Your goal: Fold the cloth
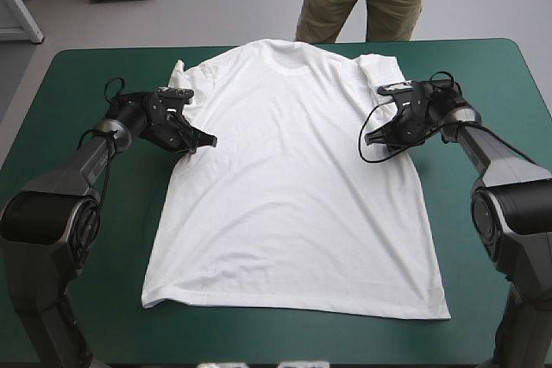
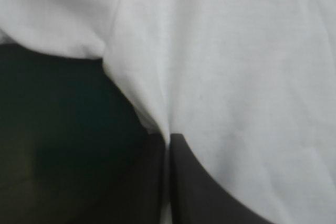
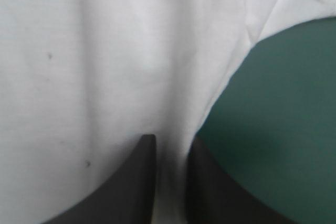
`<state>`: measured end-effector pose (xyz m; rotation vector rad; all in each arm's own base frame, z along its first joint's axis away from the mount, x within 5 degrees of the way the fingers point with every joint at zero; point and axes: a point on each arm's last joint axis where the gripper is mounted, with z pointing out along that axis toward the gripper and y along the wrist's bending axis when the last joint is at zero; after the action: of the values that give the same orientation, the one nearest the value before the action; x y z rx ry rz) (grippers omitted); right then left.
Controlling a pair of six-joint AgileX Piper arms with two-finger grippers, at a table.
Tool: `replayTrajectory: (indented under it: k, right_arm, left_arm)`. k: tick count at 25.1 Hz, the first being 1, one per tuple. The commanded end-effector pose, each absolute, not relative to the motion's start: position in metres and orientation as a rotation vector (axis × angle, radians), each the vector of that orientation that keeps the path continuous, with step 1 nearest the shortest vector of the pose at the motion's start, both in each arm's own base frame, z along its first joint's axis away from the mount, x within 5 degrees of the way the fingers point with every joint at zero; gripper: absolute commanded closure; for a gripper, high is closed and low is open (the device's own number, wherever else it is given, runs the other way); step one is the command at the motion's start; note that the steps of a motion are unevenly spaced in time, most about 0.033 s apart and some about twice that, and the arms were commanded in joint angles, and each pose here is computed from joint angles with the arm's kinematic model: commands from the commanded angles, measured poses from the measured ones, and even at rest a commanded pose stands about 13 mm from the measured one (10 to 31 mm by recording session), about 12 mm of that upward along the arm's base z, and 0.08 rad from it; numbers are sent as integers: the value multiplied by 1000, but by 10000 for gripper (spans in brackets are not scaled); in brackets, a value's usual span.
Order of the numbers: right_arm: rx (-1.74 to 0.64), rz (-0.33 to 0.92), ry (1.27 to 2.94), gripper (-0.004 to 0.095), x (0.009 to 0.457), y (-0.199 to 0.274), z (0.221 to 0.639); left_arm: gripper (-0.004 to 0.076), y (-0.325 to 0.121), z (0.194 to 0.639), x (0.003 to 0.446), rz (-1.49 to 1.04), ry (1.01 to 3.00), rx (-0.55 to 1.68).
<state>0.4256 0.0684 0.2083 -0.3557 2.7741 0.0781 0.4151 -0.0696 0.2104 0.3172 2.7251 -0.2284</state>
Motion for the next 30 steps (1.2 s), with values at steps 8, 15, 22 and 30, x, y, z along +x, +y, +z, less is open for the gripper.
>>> replayTrajectory:
  k: [8, 15, 22, 30]
  right_arm:
    - [-374, 64, 2718, 921, 415, 65, 244]
    - [-353, 71, 2546, 921, 391, 61, 310]
    - [-320, 76, 2243, 925, 334, 53, 412]
    - [-328, 179, 1812, 925, 196, 43, 542]
  left_arm:
    - [733, -69, 253, 409, -196, 2627, 336]
    - [733, -65, 312, 411, -127, 2489, 361]
    - [733, -59, 406, 377, -86, 2326, 376]
    - [733, -39, 537, 231, -58, 1929, 347]
